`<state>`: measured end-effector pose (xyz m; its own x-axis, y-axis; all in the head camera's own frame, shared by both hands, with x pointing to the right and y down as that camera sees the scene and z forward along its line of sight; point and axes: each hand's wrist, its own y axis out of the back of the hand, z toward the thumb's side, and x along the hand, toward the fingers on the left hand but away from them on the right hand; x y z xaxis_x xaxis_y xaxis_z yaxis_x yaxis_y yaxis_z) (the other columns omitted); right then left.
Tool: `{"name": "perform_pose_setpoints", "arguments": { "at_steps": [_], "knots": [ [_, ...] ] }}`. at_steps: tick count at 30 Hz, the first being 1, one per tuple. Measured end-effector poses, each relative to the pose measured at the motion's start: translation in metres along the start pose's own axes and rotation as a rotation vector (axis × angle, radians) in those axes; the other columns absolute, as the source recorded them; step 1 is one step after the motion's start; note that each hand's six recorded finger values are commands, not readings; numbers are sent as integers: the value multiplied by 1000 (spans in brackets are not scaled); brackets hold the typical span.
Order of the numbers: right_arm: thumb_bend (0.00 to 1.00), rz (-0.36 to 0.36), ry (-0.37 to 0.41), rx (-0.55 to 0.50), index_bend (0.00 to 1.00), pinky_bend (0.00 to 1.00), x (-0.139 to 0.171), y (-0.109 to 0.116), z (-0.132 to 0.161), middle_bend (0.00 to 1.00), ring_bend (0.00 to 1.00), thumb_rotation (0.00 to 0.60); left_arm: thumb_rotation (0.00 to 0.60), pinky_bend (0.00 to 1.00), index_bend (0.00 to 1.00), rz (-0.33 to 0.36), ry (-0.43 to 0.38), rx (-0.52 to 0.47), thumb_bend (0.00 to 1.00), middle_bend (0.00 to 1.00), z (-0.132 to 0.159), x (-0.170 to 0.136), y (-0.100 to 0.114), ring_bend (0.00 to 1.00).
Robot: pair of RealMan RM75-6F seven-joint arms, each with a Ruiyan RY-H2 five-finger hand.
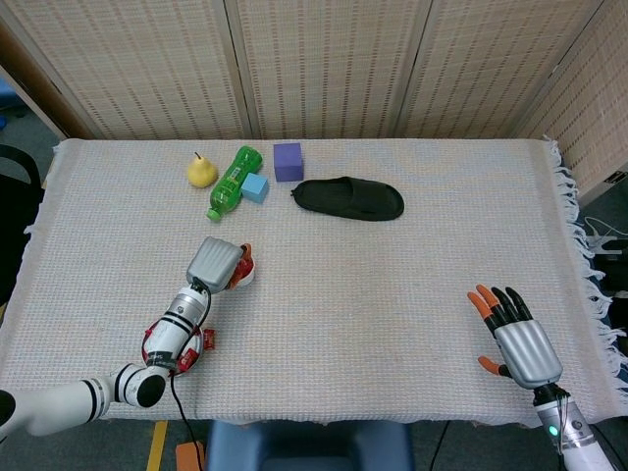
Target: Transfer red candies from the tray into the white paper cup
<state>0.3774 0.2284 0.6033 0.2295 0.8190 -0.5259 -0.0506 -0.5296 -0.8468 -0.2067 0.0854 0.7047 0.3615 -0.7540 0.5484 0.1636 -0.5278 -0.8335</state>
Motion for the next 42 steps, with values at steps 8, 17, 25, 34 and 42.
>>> {"name": "perform_pose_setpoints", "arguments": {
  "at_steps": [8,17,25,34,42],
  "knots": [
    [0,2,0,1,0,0,0,-1,0,0,0,600,600,1000,177,16,-5,14,396,699,0,-4,2,1000],
    [0,-1,2,1,0,0,1,0,1,0,0,600,600,1000,146,4,2,16,383,631,-1,-6,2,1000],
    [0,4,4,2,0,0,0,0,1,0,0,600,600,1000,131,9,7,19,365,566,-4,-10,6,1000],
    [0,1,23,2,0,0,3,0,5,0,0,600,600,1000,131,47,-12,0,368,611,-5,-38,15,1000],
    [0,4,60,2,0,0,8,-1,13,0,0,600,600,1000,148,36,-49,-65,366,800,-17,-115,-2,1000]
  ]
}}
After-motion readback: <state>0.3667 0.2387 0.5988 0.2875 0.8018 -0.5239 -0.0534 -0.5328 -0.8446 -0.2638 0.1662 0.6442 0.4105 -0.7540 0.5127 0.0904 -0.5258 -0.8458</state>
